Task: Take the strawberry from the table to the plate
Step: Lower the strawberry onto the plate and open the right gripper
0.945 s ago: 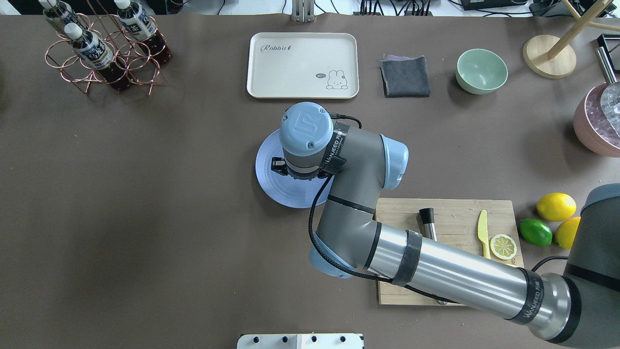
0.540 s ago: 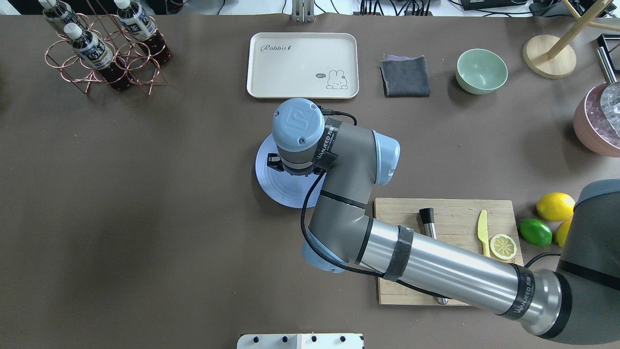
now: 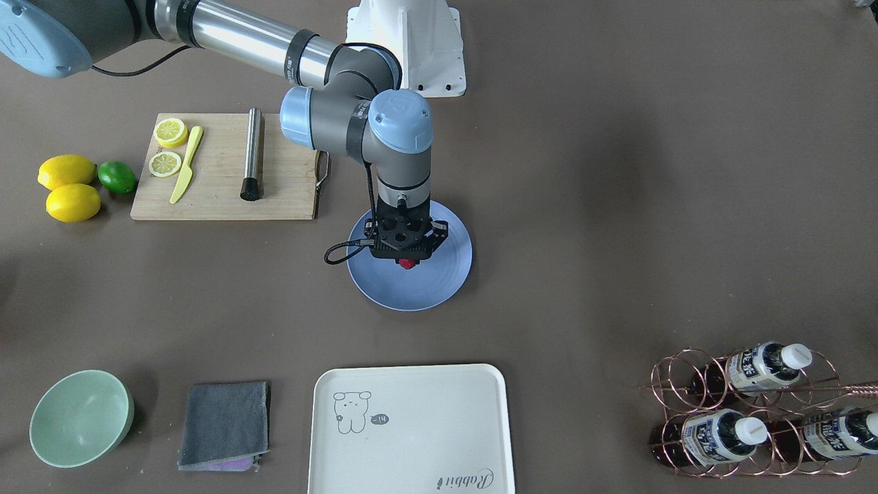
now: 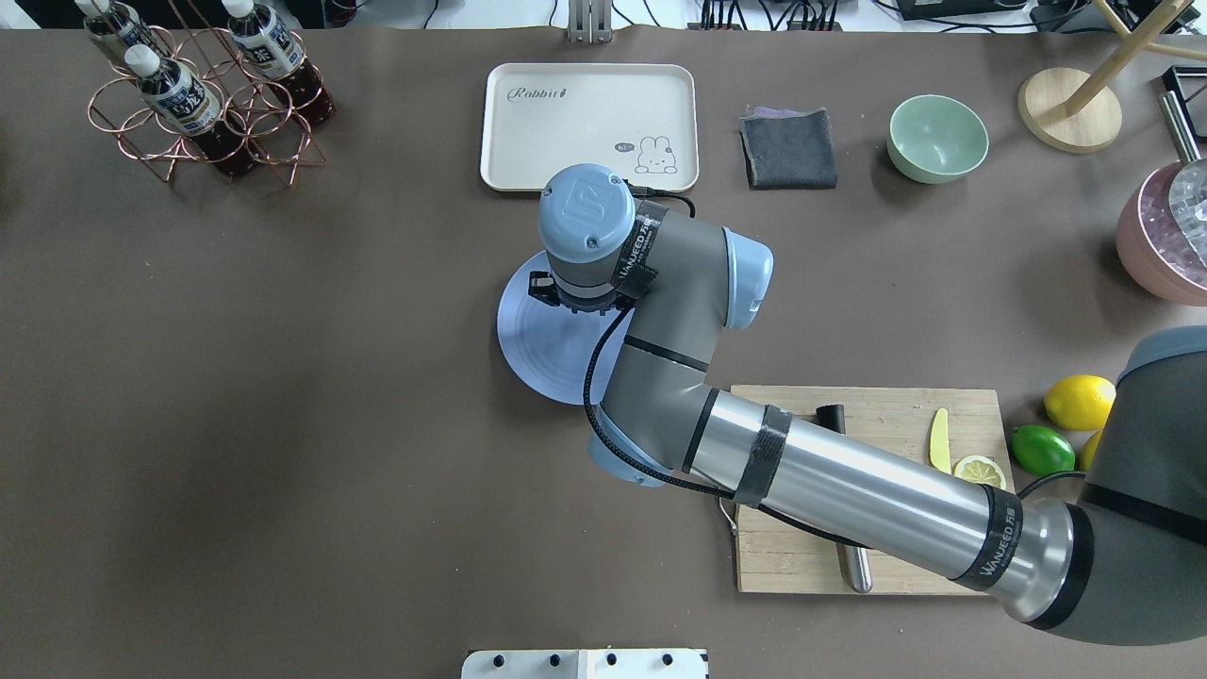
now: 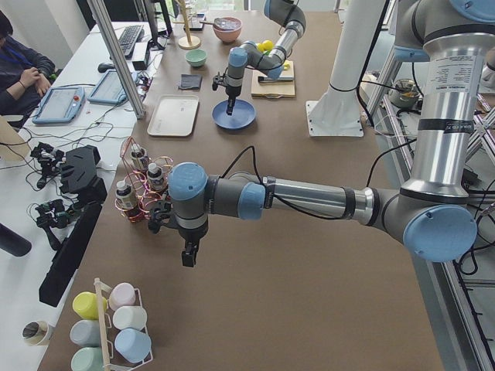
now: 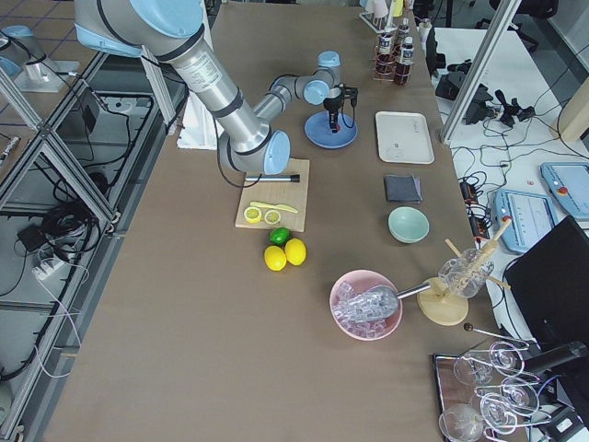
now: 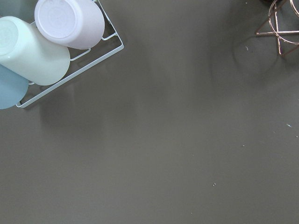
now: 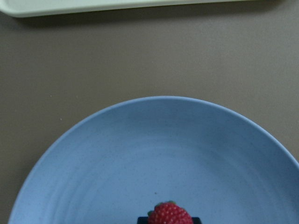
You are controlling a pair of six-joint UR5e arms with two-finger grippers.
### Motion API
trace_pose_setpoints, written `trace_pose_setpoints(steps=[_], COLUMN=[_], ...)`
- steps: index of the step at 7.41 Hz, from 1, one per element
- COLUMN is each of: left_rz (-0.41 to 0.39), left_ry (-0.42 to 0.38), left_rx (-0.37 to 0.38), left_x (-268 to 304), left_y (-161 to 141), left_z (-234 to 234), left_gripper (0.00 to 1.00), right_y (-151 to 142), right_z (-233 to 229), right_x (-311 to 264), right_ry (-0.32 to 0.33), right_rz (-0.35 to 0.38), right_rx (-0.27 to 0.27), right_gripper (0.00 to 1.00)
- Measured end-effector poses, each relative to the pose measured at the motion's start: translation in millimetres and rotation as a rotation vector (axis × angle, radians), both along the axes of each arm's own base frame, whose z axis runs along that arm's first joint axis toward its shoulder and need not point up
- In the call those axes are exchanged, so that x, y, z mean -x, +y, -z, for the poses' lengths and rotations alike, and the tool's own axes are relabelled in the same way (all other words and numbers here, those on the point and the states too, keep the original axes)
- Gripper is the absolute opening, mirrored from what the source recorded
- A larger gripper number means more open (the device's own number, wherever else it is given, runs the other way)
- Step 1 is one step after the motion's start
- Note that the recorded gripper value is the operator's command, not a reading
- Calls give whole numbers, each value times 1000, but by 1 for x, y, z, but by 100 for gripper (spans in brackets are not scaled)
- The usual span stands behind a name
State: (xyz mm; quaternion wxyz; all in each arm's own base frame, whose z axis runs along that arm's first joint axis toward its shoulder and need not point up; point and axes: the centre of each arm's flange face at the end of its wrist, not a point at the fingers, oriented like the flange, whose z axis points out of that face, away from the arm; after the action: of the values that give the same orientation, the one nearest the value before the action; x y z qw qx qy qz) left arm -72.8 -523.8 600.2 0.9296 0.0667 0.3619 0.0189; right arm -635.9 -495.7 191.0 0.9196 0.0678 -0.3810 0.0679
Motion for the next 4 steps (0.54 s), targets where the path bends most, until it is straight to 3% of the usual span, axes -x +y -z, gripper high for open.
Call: trace_pose_setpoints(steps=[3,4], left_rz=[0,0], left_ry=[0,0], left_rx=[-4,-4], left_x=[0,0], left_y=[-1,-1], left_z=[1,2], left_gripper=[98,98], right_y=[11,13], right_z=[-4,-6], right_x=[8,9], right_ry=[1,3], right_rz=[12,14], right_rx=[6,6], right_gripper=[0,27])
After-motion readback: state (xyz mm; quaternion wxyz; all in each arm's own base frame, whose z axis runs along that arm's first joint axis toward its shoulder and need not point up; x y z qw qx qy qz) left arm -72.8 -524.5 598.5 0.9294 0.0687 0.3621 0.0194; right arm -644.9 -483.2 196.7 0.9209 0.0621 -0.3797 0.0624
